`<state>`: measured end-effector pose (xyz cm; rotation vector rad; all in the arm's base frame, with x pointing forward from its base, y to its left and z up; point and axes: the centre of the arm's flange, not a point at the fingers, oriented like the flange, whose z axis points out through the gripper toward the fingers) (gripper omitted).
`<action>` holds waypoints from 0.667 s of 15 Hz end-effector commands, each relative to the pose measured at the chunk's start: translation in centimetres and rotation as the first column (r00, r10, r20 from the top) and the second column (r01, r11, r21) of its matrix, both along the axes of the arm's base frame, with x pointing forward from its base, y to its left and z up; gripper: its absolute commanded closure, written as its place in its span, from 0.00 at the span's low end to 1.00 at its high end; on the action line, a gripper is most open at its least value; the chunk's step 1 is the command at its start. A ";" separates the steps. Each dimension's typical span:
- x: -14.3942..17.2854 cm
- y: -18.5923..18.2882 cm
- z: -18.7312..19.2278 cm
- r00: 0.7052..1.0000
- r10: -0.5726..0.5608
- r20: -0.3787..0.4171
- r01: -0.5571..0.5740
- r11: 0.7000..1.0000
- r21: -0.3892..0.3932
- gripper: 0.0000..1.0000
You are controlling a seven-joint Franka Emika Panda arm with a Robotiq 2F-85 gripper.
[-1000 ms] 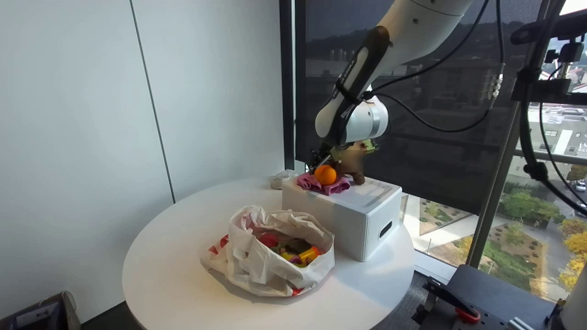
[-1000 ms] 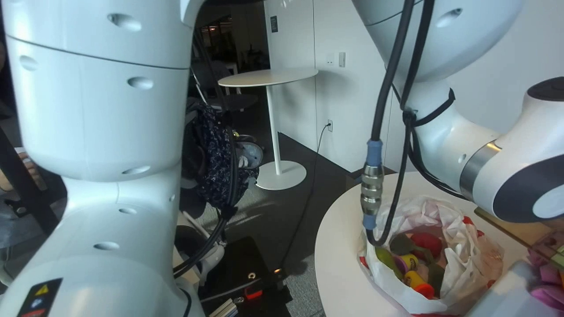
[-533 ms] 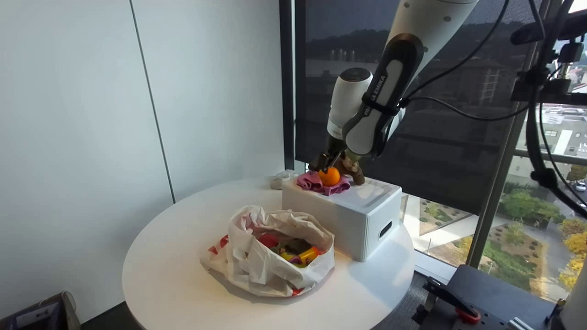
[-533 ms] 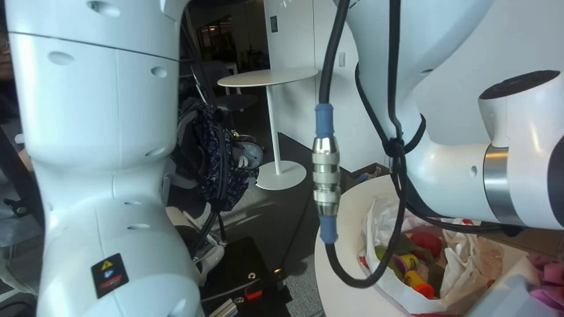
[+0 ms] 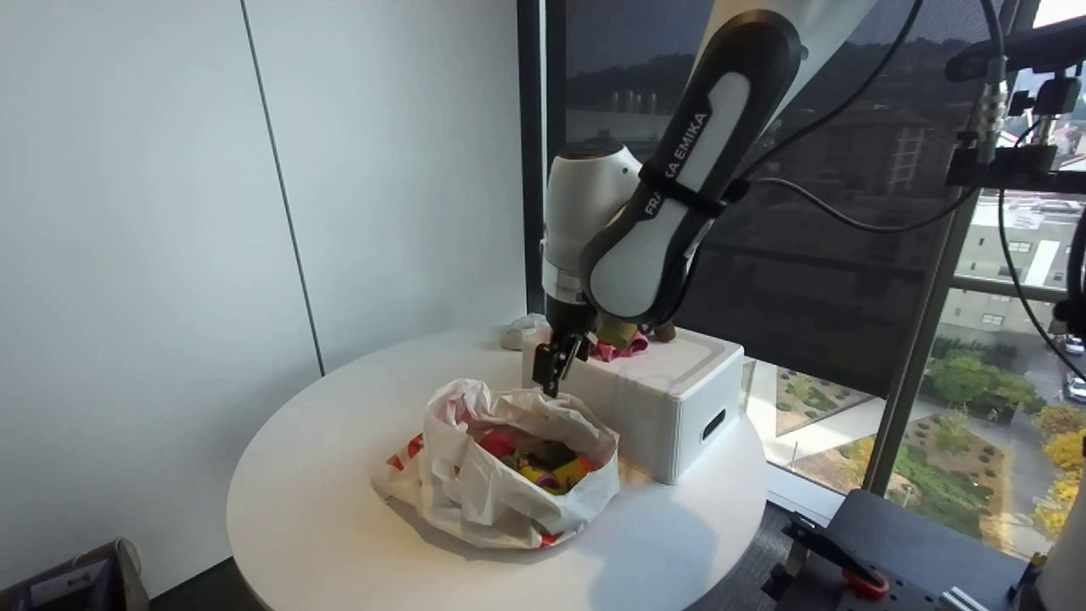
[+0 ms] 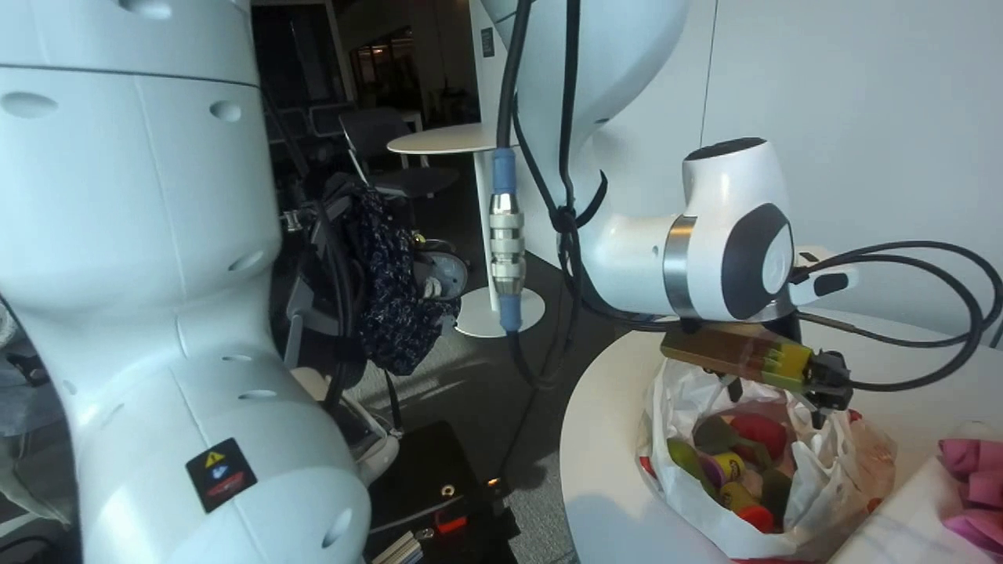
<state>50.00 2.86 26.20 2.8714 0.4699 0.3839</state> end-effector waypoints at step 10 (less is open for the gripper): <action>4.5 -0.3 -9.0 0.946 0.047 -0.320 -0.021 0.996 0.083 0.00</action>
